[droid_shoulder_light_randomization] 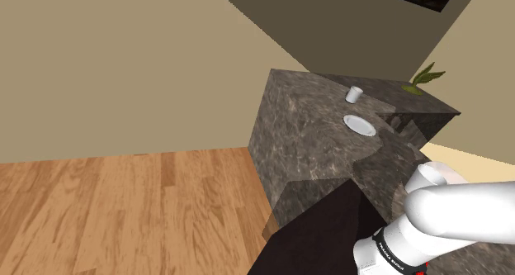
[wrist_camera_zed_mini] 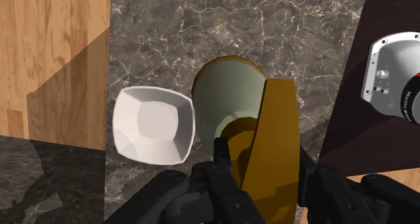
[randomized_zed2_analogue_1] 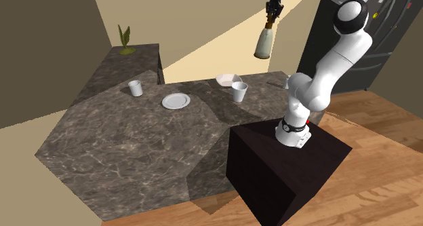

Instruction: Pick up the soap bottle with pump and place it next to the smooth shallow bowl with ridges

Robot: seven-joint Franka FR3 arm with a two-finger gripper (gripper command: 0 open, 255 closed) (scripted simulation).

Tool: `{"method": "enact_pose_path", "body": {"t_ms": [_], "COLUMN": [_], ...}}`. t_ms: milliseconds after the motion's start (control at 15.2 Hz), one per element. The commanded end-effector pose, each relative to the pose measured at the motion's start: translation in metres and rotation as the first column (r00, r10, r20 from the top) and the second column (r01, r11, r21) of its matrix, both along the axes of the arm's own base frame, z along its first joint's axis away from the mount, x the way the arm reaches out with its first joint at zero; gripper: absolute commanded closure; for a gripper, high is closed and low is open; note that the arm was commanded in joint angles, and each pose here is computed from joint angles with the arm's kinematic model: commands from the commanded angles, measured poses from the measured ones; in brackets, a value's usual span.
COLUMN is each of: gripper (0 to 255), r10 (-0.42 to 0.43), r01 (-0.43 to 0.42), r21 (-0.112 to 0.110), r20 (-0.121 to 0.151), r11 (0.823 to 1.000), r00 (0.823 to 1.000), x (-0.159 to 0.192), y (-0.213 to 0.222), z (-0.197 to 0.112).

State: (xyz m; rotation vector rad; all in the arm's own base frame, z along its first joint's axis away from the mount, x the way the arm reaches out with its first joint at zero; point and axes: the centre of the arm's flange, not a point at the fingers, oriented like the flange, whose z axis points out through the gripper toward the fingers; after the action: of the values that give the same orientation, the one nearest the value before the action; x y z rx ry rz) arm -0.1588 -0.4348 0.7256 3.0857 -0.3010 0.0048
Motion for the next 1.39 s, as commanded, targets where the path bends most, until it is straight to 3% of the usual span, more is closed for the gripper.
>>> {"method": "enact_pose_path", "body": {"t_ms": [0,1320], "gripper": [255,255], "r10": [0.0,0.0], "r01": [0.0,0.0], "r21": [-0.001,-0.001], "r20": [0.0,0.0], "r11": [1.0,1.0], "r00": [1.0,1.0], "x": [0.001,0.001], "y": [0.0,0.0], "z": [-0.011,-0.116]}}
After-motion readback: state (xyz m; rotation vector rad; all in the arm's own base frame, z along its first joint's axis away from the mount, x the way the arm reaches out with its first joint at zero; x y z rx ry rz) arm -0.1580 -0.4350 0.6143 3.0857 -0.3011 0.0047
